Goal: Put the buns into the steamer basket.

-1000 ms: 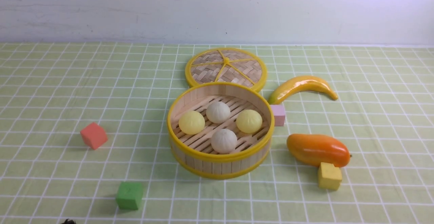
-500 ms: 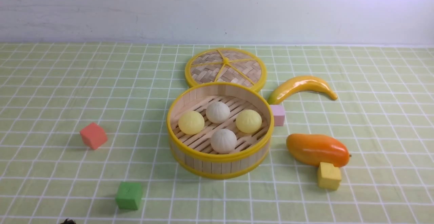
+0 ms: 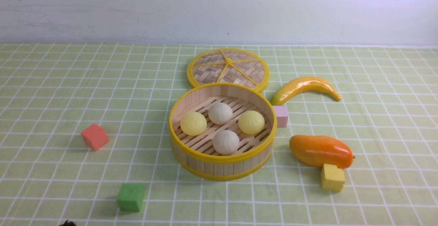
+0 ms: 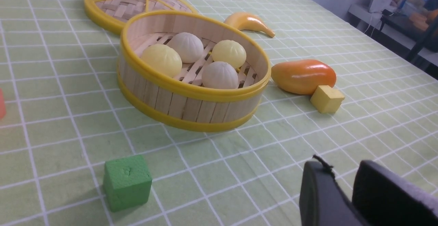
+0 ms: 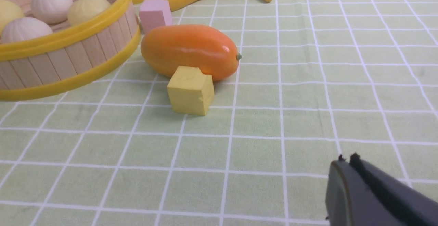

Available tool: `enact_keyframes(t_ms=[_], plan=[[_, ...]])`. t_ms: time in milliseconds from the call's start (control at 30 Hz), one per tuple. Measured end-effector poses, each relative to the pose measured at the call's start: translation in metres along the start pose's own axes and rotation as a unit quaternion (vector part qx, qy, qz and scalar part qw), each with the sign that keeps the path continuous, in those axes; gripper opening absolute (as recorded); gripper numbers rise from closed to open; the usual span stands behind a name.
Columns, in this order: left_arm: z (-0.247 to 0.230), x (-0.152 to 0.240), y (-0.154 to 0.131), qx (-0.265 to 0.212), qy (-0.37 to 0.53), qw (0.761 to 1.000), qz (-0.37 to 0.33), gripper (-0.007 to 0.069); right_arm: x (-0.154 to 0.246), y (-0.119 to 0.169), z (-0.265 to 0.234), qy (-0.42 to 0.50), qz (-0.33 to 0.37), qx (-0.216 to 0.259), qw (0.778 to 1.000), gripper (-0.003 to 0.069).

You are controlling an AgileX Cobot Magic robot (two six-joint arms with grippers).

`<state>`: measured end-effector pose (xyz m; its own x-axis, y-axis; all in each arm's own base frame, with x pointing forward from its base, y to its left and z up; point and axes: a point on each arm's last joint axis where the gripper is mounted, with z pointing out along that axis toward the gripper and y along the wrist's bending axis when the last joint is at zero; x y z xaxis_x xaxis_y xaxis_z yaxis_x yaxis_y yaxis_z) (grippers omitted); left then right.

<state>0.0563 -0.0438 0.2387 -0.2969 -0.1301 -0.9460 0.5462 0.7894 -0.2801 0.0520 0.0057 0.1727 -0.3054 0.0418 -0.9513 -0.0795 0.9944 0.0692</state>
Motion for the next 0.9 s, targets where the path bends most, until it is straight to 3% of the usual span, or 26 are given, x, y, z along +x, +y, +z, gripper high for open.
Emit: enact_keyframes(t_ms=[733,900], plan=[[-0.0001,-0.0005,0.0018,-0.010,-0.004,1.000,0.027,0.0165,0.0001,-0.0002,0.0000,0.000,-0.003,0.001,1.000,0.0007],[-0.0057,-0.0040,0.0097,-0.066,-0.042,0.997,-0.003,0.0127,0.0001,-0.0002,0.0000,0.000,-0.002,0.001,1.000,0.0012]])
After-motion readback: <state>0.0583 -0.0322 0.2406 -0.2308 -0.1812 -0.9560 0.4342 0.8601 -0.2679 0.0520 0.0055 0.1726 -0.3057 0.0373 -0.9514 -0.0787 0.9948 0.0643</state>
